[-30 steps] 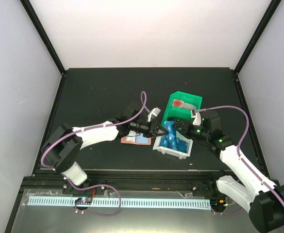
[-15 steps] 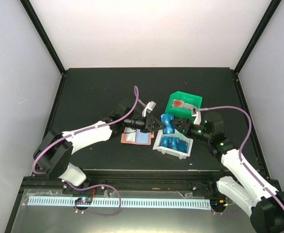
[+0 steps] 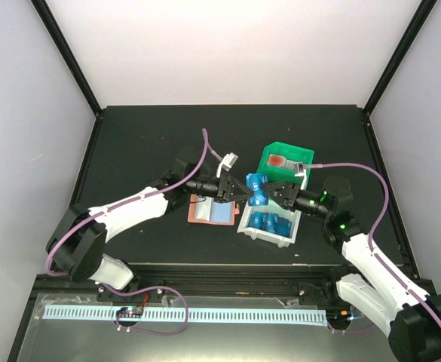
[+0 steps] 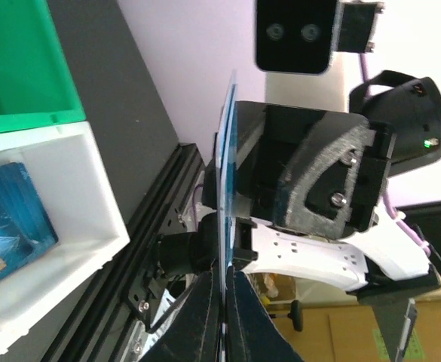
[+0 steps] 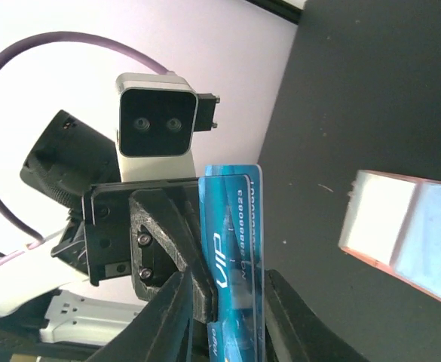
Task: Put the credit cards into the card holder
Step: Pick up the credit card from the storage box.
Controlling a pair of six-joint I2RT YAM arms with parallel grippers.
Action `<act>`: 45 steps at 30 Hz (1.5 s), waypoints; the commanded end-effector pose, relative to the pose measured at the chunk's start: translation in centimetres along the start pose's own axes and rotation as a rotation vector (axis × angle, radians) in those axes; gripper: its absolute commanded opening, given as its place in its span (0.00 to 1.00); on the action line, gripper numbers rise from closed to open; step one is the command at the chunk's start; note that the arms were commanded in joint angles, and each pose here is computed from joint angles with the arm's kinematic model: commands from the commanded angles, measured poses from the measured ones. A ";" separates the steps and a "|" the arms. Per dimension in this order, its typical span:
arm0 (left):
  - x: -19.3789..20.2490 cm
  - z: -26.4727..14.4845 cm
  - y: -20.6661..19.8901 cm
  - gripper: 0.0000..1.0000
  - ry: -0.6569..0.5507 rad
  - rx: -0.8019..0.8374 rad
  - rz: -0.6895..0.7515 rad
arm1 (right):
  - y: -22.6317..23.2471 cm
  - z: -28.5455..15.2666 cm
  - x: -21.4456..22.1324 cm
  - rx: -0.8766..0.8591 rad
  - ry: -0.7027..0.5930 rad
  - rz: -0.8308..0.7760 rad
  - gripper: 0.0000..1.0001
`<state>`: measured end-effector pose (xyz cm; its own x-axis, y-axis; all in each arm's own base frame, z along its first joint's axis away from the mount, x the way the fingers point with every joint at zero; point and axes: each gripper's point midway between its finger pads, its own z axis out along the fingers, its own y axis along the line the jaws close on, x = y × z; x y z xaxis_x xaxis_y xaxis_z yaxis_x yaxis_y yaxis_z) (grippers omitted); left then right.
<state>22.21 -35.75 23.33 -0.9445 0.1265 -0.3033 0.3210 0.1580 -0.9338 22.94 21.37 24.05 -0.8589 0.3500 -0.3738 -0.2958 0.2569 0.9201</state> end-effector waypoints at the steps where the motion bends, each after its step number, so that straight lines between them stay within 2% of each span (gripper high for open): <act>1: 0.1 -1.2 -2.6 0.02 0.009 0.071 0.115 | 4.8 -0.6 -0.1 -0.173 0.015 -0.098 0.23; 10: 0.1 -1.9 -3.5 0.06 0.013 0.090 0.142 | 6.0 -0.7 -0.7 -0.190 0.006 -0.144 0.07; 16: 0.0 -2.4 -3.0 0.09 -0.002 0.079 0.133 | 5.8 -0.8 -1.3 -0.170 -0.036 -0.133 0.02; 29: -0.2 -2.5 -3.2 0.11 -0.002 0.097 0.130 | 5.7 -0.8 -1.8 -0.170 -0.061 -0.104 0.01; 33: -0.1 -2.4 -2.8 0.09 -0.001 0.084 0.124 | 6.0 -0.7 -1.9 -0.180 -0.058 -0.099 0.01; 40: 0.4 -2.5 -2.8 0.11 0.015 0.079 0.123 | 3.8 -0.6 -2.6 -0.039 -0.089 -0.123 0.01; 45: 0.6 -2.6 -3.1 0.14 0.022 0.089 0.134 | 2.9 -0.4 -2.8 -0.002 -0.098 -0.130 0.01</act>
<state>21.44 -34.01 25.57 -0.9108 0.1485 -0.3853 0.3997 0.0829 -0.9129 23.70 21.12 27.82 -0.7974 0.3906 -0.4599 -0.3880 0.2518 0.8866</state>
